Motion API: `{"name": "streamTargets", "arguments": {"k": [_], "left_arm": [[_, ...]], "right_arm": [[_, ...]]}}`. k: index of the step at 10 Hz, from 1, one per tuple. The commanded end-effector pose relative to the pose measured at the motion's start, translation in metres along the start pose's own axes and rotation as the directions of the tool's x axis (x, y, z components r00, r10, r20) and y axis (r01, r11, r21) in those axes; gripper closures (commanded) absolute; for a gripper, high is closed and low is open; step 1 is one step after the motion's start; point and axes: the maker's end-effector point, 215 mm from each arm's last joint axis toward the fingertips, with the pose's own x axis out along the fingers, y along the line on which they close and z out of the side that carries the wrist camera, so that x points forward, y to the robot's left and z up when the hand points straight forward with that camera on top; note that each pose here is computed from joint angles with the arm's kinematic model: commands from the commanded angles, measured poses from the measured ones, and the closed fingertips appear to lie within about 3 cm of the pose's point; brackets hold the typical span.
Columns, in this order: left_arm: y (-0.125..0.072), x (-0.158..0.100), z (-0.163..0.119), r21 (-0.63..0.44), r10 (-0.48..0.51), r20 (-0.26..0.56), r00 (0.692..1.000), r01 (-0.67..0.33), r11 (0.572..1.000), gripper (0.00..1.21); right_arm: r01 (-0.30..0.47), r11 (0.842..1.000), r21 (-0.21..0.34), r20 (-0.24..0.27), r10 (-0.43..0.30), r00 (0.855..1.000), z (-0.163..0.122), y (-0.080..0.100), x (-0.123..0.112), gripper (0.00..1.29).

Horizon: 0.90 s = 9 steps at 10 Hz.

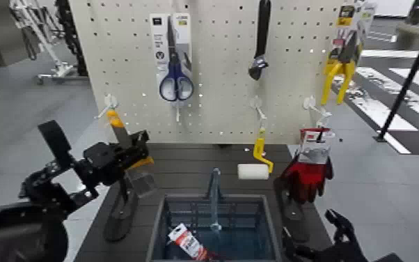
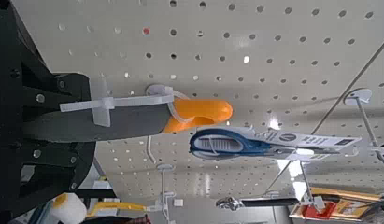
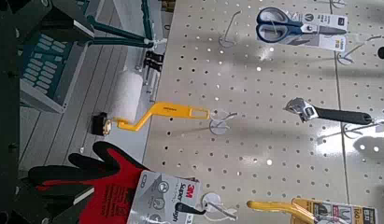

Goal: Put the yellow paint brush into the crate.

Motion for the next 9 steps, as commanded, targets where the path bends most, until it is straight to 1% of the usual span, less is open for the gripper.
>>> {"name": "streamTargets", "arguments": {"k": [1, 3, 5, 7, 9], "left_arm": [[-0.027, 0.019, -0.016, -0.084, -0.063, 0.021, 0.998, 0.065, 0.994, 1.18], [-0.049, 0.032, -0.032, -0.141, -0.104, 0.034, 0.994, 0.108, 0.984, 1.18], [-0.068, 0.043, -0.047, -0.182, -0.141, 0.029, 0.990, 0.144, 0.973, 1.18], [-0.075, 0.046, -0.058, -0.208, -0.152, 0.020, 0.988, 0.153, 0.966, 1.18], [-0.086, 0.049, -0.074, -0.247, -0.173, 0.010, 0.985, 0.170, 0.954, 1.18]], "right_arm": [[-0.002, 1.000, 0.001, -0.002, 0.002, 1.000, -0.001, 0.002, 0.000, 0.15], [-0.002, 1.000, 0.004, -0.002, 0.002, 1.000, -0.002, 0.003, 0.001, 0.15], [-0.001, 1.000, 0.005, -0.002, 0.001, 1.000, -0.002, 0.003, 0.001, 0.15], [-0.001, 1.000, 0.005, -0.002, 0.001, 1.000, -0.002, 0.002, 0.002, 0.15], [-0.002, 1.000, 0.005, 0.000, 0.002, 1.000, -0.001, 0.003, 0.002, 0.15]]}}
